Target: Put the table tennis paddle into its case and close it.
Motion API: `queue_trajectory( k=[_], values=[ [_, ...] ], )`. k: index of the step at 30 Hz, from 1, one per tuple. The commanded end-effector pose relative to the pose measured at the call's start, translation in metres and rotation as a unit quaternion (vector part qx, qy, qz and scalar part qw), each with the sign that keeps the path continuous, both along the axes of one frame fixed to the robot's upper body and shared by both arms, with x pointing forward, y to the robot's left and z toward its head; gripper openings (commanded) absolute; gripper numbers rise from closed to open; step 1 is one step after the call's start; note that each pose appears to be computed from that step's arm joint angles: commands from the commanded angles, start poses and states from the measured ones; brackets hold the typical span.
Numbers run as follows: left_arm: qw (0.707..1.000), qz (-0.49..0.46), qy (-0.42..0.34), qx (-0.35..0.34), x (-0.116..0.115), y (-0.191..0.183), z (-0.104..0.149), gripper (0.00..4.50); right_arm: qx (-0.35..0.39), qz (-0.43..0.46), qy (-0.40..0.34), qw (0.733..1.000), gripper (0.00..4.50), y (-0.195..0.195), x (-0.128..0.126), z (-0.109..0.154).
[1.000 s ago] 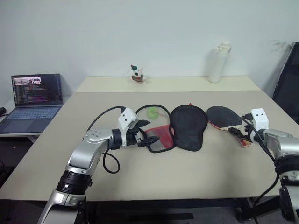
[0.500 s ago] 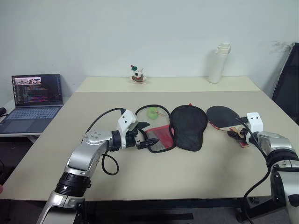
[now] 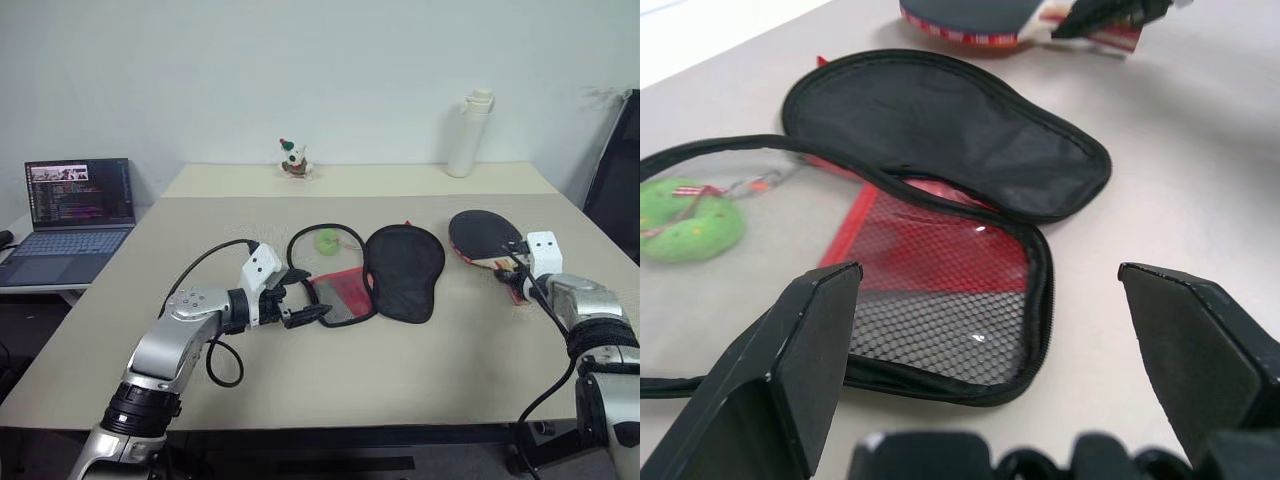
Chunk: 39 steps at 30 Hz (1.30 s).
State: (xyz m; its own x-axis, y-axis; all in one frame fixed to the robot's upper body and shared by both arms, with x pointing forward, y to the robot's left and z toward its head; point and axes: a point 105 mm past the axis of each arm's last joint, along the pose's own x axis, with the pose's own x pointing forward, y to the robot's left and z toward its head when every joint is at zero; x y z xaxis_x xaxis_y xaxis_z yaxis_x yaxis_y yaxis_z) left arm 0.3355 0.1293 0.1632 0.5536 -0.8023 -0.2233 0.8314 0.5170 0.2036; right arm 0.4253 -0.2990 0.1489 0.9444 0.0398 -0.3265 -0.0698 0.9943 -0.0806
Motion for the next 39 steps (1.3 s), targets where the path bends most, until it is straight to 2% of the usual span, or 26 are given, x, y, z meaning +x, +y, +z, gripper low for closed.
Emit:
queue_trajectory(
  k=[1,4,6,9,15,27,39],
  values=[
    [1.0,0.002,-0.028,-0.006,-0.004,0.003,0.015,4.5,0.024,0.021,-0.091,0.995,1.13,0.025,-0.002,0.059],
    [1.0,0.007,-0.027,-0.007,-0.005,0.004,0.013,4.5,0.05,0.038,-0.108,0.992,1.13,0.056,-0.011,0.07],
    [1.0,0.009,-0.024,-0.008,-0.006,0.005,0.011,4.5,0.093,0.052,-0.106,0.989,1.13,0.088,-0.018,0.069],
    [1.0,0.011,-0.02,-0.006,-0.007,0.008,0.008,4.5,0.147,0.055,-0.093,0.983,1.13,0.123,-0.026,0.061],
    [1.0,0.011,-0.019,-0.005,-0.007,0.008,0.006,4.5,0.196,0.038,-0.052,0.978,1.13,0.173,-0.032,0.033],
    [1.0,0.01,-0.018,-0.005,-0.008,0.006,0.004,4.5,0.198,-0.032,-0.01,0.98,1.13,0.172,-0.019,-0.011],
    [1.0,0.016,-0.018,-0.005,-0.009,0.008,0.003,4.5,0.205,-0.041,0.022,0.978,1.13,0.185,-0.021,-0.025]
  ],
)
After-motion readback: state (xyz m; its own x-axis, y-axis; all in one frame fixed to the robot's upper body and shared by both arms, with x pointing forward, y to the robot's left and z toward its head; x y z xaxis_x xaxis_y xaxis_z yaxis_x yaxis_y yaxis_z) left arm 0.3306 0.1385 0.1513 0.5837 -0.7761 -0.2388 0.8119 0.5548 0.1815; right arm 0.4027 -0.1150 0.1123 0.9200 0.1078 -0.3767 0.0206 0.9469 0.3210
